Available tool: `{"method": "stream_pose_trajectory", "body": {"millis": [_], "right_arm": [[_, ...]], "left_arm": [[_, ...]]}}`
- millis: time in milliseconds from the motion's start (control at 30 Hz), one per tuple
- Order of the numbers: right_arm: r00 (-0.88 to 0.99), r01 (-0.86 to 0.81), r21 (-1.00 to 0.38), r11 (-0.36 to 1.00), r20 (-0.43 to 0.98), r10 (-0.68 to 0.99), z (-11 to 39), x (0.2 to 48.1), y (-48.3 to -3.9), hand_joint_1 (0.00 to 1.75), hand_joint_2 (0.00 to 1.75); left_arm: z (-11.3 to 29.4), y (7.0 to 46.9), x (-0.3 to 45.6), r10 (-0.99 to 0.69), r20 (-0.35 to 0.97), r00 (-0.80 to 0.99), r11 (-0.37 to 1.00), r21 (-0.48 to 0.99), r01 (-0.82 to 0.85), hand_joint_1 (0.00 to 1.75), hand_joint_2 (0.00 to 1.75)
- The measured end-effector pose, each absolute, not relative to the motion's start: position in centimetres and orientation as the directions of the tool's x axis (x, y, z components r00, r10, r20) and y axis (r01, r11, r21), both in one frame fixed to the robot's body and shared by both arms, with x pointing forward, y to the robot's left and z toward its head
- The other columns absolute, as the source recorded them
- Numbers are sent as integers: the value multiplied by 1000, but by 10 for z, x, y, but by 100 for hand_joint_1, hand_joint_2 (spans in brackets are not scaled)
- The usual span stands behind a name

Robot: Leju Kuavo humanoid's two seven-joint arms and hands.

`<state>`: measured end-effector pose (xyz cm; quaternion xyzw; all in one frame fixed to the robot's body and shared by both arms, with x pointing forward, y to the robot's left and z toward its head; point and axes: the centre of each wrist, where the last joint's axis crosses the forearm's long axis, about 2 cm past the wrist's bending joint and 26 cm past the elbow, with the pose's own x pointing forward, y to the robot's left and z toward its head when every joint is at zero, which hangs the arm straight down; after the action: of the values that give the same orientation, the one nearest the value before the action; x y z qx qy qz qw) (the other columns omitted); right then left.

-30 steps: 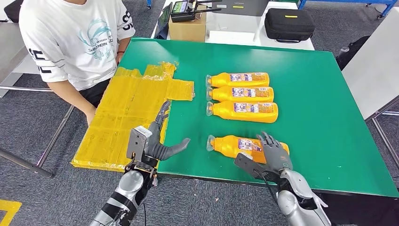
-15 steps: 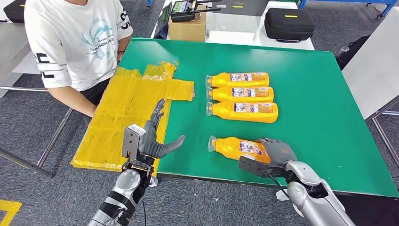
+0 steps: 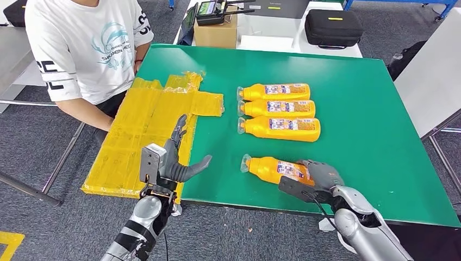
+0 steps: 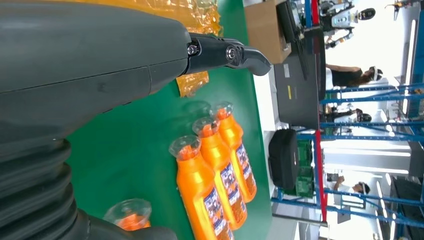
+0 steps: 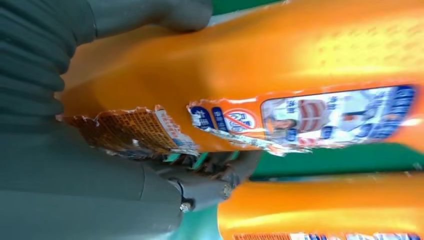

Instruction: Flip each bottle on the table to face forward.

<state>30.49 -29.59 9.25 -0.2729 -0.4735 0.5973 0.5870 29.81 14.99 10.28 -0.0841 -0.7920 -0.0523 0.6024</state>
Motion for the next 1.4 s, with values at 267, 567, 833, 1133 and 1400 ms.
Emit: {"method": "stream_pose_trajectory", "body": {"millis": [267, 567, 833, 1133, 1400], "right_arm": [[-124, -265, -869, 419, 461, 879, 88, 292, -264, 175, 175], [-183, -34, -560, 828, 818, 546, 101, 284, -204, 175, 175], [-269, -14, -472, 881, 851, 452, 111, 285, -177, 175, 175], [-399, -100, -554, 826, 783, 477, 115, 306, -160, 175, 175], [-431, -139, -605, 784, 750, 502, 114, 319, -155, 175, 175]], "left_arm": [[102, 156, 298, 54, 966, -253, 987, -14, 160, 0, 175], [108, 156, 309, 62, 968, -244, 990, -29, 140, 0, 175], [117, 153, 325, 99, 969, -227, 980, -56, 188, 0, 175], [133, 130, 336, 202, 971, -128, 905, -135, 403, 0, 175], [142, 118, 340, 229, 970, -78, 846, -159, 509, 0, 175]]}}
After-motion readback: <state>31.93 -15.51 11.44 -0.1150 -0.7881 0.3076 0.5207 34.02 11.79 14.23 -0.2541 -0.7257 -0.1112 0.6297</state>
